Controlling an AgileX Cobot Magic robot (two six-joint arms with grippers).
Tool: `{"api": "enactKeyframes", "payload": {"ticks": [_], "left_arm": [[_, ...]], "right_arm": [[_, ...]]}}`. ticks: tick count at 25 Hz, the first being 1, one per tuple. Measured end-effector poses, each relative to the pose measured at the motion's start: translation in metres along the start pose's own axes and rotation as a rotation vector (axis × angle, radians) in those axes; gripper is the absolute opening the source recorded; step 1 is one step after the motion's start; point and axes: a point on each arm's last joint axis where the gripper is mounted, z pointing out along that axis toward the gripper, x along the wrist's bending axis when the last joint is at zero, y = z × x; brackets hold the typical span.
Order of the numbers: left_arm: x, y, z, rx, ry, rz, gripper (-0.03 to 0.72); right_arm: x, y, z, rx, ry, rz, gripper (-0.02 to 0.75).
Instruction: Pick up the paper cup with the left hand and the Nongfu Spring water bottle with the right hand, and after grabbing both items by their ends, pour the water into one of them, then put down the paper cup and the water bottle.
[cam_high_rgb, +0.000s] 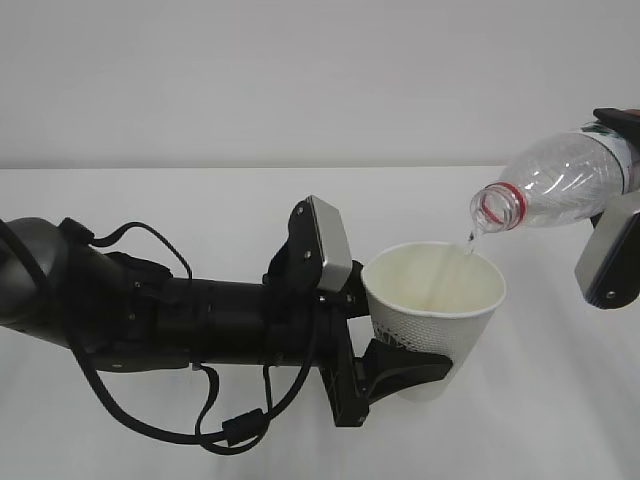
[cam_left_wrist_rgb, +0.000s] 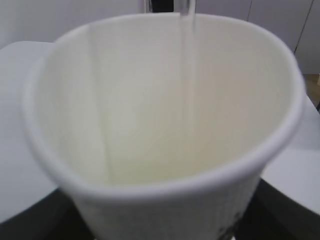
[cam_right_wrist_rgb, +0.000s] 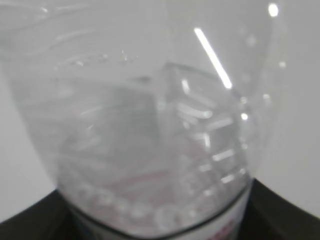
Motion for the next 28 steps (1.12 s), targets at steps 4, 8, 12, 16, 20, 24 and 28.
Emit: {"api": "enactKeyframes", "payload": {"ticks": [4, 8, 12, 16, 20, 24, 28], "left_arm": [[0.0000, 0.0000, 0.0000, 0.000, 0.000, 0.000, 0.522], [0.0000, 0.0000, 0.0000, 0.000, 0.000, 0.000, 0.521], [0.0000, 0.0000, 0.0000, 0.000, 0.000, 0.000, 0.521], [0.0000, 0.0000, 0.0000, 0.000, 0.000, 0.000, 0.521], [0.0000, 0.0000, 0.0000, 0.000, 0.000, 0.000, 0.521], [0.0000, 0.0000, 0.0000, 0.000, 0.000, 0.000, 0.521], [0.0000, 0.0000, 0.0000, 0.000, 0.000, 0.000, 0.521]], "right_arm": [[0.0000, -0.0001, 0.0000, 0.001, 0.000, 0.001, 0.484], [0.0000, -0.0001, 0.0000, 0.001, 0.000, 0.001, 0.484], [0.0000, -0.0001, 0.0000, 0.001, 0.000, 0.001, 0.484], [0.0000, -0.0002, 0.0000, 0.002, 0.000, 0.001, 0.484], [0.0000, -0.0002, 0.0000, 0.002, 0.000, 0.001, 0.484], [0.0000, -0.0002, 0.0000, 0.002, 0.000, 0.001, 0.484], [-0.0002, -0.0001, 0.0000, 0.001, -0.002, -0.001, 0.484]]}}
